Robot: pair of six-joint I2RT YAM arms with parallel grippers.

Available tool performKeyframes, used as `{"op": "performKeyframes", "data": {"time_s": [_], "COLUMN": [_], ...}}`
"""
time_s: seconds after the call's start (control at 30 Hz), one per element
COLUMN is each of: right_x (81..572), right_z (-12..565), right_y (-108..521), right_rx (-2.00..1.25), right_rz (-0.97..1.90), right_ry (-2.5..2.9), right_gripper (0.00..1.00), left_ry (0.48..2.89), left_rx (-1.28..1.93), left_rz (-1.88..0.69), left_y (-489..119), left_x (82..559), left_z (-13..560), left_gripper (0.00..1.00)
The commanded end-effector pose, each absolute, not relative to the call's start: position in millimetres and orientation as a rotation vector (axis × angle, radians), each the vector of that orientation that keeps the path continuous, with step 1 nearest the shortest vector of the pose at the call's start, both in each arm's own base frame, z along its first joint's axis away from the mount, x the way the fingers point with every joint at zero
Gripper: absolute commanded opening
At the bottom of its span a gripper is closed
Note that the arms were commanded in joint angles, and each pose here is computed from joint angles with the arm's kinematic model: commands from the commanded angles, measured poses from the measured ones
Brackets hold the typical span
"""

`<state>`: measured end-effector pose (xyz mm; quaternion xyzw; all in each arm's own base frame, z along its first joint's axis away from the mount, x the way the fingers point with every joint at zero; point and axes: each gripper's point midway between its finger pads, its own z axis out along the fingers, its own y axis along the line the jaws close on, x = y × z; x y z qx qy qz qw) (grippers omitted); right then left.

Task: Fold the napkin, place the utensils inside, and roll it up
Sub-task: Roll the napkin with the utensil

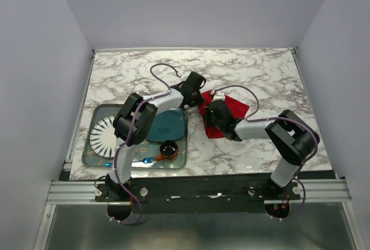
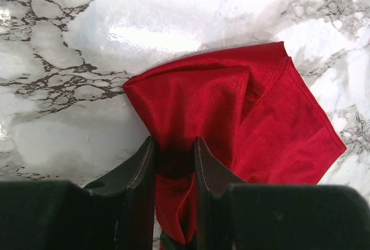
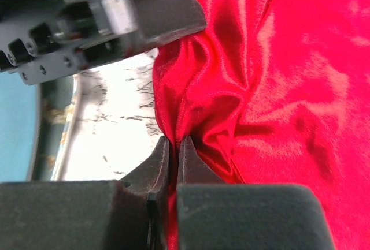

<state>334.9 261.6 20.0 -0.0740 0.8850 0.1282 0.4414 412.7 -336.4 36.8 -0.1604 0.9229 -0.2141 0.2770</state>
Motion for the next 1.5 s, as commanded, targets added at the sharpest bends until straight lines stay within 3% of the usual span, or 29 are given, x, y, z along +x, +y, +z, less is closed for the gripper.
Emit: {"op": "performKeyframes", "data": {"time_s": [0.0,0.07,0.1,0.2,0.37,0.4,0.5,0.57,0.6,0.97,1.07,1.1,1.27,1.47], "right_x": [258,260,255,252,250,248,248,252,250,273,281,283,289,290], "right_z": [-51,-50,-49,-45,-43,-41,-31,-29,-23,7,12,12,21,19], "right_y": [243,241,246,249,250,255,257,254,255,236,229,227,224,222], "right_rx": [-0.329,-0.284,-0.277,-0.253,-0.160,-0.152,-0.109,-0.059,-0.034,0.286,0.356,0.357,0.407,0.404], "right_rz": [0.543,0.630,0.703,0.820,1.045,1.124,1.265,1.316,1.390,1.705,1.762,1.774,1.841,1.827], "right_ry": [2.529,2.530,2.536,2.525,2.519,2.512,2.480,2.486,2.484,2.417,2.380,2.354,2.312,2.338], "right_gripper": [0.00,0.00,0.01,0.00,0.01,0.01,0.01,0.01,0.01,0.01,0.00,0.00,0.00,0.01], "left_ry": [2.586,2.567,2.561,2.516,2.439,2.433,2.427,2.427,2.432,2.405,2.456,2.456,2.369,2.278], "left_rx": [-0.263,-0.239,-0.239,-0.204,-0.147,-0.122,-0.111,-0.087,-0.081,0.035,0.068,0.083,0.280,0.703], "left_rz": [-0.569,-0.604,-0.612,-0.643,-0.678,-0.672,-0.712,-0.737,-0.732,-0.864,-0.873,-0.860,-0.722,-0.558], "left_y": [-336,-337,-337,-338,-340,-339,-340,-341,-340,-349,-353,-352,-346,-341], "left_x": [384,385,387,394,402,402,397,393,392,379,369,368,365,366], "left_z": [29,32,33,46,81,84,94,99,99,120,108,105,111,117], "left_gripper": [0.06,0.17,0.31,0.48,0.57,0.68,0.76,0.97,0.99,0.94,0.82,0.74,0.62,0.67]}}
